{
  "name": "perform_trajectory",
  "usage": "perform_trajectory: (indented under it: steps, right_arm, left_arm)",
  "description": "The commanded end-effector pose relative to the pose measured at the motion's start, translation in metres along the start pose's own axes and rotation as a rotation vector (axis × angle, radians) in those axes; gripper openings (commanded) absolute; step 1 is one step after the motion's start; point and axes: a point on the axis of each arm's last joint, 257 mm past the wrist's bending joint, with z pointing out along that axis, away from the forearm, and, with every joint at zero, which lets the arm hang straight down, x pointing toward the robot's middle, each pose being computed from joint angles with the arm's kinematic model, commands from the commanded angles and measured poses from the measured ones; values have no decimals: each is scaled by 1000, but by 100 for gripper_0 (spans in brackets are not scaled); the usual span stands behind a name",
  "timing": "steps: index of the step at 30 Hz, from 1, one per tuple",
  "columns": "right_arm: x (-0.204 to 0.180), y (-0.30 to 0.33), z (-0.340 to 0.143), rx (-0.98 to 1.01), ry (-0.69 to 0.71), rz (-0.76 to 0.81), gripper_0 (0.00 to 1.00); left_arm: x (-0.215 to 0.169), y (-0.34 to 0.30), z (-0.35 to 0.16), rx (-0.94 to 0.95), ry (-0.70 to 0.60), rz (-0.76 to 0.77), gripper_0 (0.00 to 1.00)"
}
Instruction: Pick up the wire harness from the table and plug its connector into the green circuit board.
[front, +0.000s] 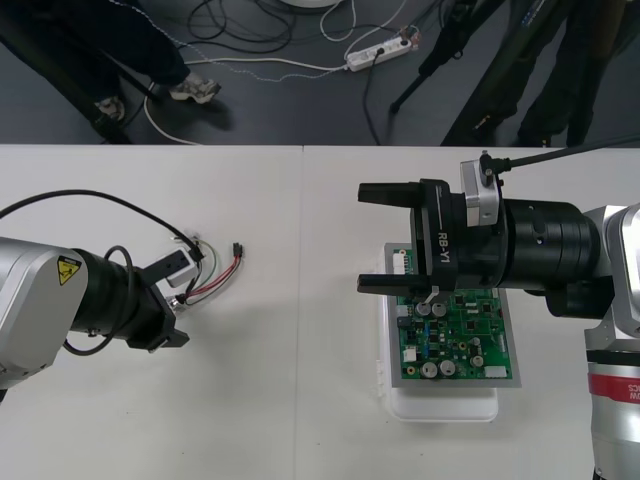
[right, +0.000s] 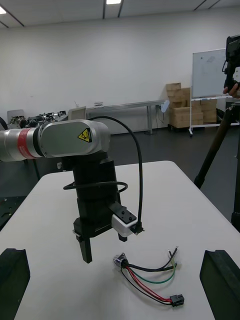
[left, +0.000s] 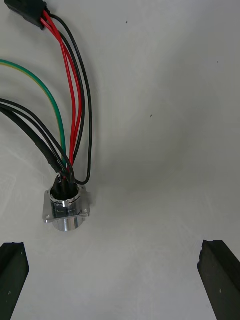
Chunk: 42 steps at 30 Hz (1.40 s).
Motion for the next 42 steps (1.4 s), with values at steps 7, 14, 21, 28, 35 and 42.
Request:
perform_trajectory:
  steps: [7,14,21,28,35,42]
  right_arm:
    - [-12,4,20,-40,-21,-19,100]
    - [-9,3,20,-35,-10,-33,100]
    - [-9,2,20,-36,-10,-55,100]
    - [-10,2,20,-36,-12,-76,100]
    - [-10,2,20,-34,-13,-95,100]
    - [-10,2,19,-33,-13,-103,100]
  left_arm:
    - [0,14,16,1,-18,-114,100]
    - [-10,23,16,-34,-40,-97,100]
    - [-20,32,14,-65,-69,-92,100]
    - [-23,38,14,-84,-80,-101,100]
    - [-28,47,26,-98,-100,-110,100]
    - [-37,49,31,-107,-122,-101,100]
